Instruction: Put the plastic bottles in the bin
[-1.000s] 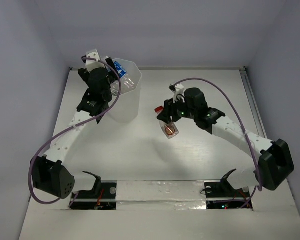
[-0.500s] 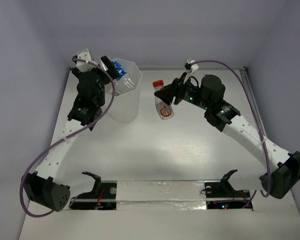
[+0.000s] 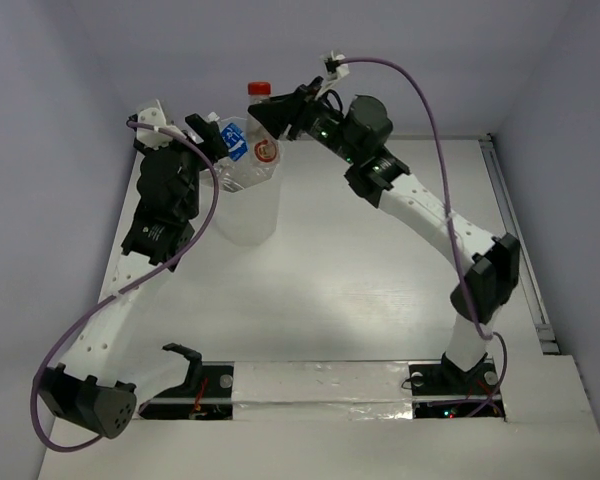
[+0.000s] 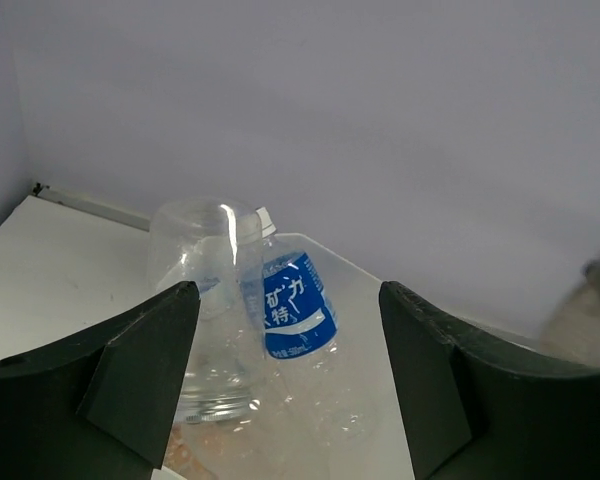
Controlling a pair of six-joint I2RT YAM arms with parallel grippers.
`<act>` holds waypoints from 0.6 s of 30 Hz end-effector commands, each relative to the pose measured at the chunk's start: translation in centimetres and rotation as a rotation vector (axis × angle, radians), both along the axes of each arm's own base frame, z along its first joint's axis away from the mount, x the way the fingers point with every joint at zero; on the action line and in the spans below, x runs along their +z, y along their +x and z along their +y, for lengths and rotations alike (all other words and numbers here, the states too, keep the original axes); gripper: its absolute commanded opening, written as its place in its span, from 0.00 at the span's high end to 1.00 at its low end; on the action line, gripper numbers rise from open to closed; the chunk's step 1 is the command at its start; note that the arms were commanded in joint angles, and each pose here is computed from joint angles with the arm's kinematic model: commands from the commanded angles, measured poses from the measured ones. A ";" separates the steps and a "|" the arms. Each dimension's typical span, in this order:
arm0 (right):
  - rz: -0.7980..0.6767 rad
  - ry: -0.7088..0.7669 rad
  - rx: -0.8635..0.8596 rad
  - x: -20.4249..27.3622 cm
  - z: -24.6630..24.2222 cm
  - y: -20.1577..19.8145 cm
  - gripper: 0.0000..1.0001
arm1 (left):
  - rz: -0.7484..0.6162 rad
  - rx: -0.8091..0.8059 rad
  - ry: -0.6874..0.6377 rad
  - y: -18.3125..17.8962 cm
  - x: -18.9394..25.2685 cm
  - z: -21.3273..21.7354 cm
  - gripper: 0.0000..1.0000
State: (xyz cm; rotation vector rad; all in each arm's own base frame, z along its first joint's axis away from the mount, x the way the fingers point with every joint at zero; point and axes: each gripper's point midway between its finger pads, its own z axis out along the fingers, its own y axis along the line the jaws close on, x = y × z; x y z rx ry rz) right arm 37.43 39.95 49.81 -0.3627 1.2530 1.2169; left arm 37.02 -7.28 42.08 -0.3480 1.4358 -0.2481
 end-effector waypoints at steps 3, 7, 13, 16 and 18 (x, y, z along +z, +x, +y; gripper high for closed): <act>-0.028 0.038 -0.081 -1.0 4.2 3.8 0.62 | -0.031 0.041 -0.027 -0.1 1.4 1.5 0.34; 0.000 0.001 -0.159 -4.1 4.7 6.4 0.62 | -0.031 0.030 -0.029 0.0 1.2 1.7 0.44; 0.000 -0.182 -0.277 -10.8 6.7 8.1 0.62 | -0.033 0.016 -0.040 0.1 1.1 1.6 0.46; -0.003 -0.193 -0.283 -12.5 6.9 7.9 0.56 | -0.032 0.020 -0.040 0.1 0.9 1.6 0.47; -0.007 -0.183 -0.286 -12.1 6.7 7.7 0.45 | -0.036 0.019 -0.041 0.1 0.9 1.7 0.47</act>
